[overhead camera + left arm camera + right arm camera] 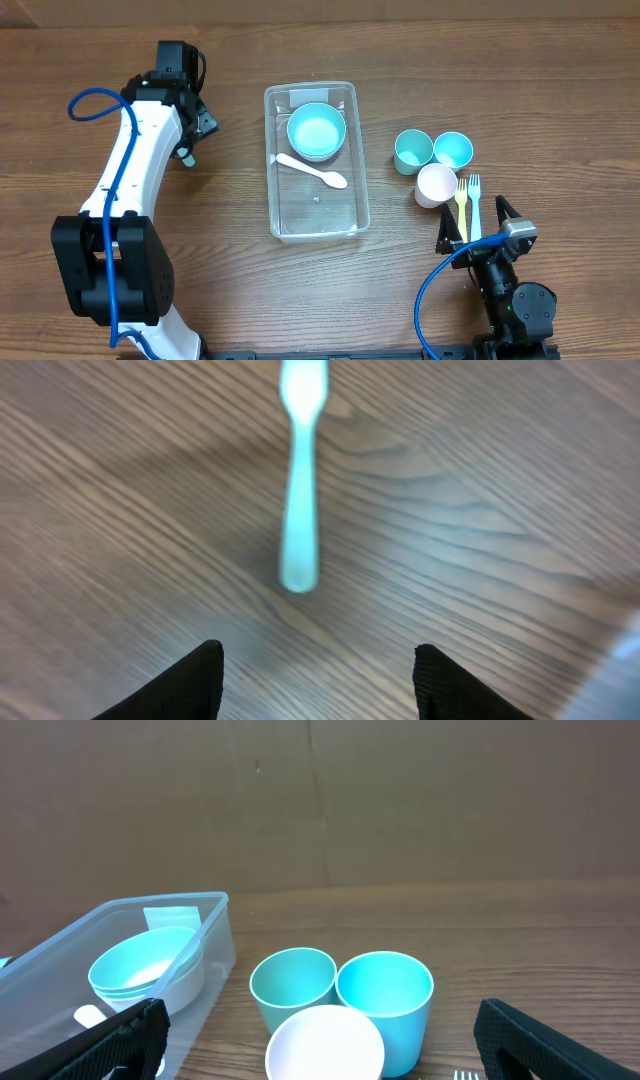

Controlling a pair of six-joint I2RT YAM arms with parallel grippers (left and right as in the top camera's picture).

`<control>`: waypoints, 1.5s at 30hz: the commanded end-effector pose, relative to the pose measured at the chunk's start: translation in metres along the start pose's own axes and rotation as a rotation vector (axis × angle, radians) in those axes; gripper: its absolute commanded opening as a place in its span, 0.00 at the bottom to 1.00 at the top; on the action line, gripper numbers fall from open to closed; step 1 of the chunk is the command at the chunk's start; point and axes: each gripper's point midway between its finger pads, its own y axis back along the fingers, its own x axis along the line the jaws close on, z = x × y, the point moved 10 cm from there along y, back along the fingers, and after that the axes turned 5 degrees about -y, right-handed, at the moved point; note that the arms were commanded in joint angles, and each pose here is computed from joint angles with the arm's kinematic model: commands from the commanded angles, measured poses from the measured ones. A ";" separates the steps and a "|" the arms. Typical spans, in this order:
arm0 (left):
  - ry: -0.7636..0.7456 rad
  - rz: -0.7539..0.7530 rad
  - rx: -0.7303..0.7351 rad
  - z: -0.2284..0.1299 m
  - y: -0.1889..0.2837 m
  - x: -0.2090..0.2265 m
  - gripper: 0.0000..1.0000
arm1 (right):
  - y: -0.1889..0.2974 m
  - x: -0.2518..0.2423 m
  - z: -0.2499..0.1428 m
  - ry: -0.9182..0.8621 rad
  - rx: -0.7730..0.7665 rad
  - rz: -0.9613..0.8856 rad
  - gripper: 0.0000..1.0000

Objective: Pack container

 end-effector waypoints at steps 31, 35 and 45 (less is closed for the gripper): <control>-0.057 -0.002 -0.339 -0.075 -0.142 0.010 0.25 | 0.000 -0.002 -0.002 0.004 -0.006 -0.011 1.00; -0.049 -0.021 -0.360 -0.069 -0.130 0.010 0.18 | 0.000 -0.002 -0.002 0.003 -0.006 -0.011 1.00; -0.029 -0.061 -0.473 -0.048 -0.081 0.013 0.22 | 0.000 -0.002 -0.002 0.003 -0.006 -0.011 1.00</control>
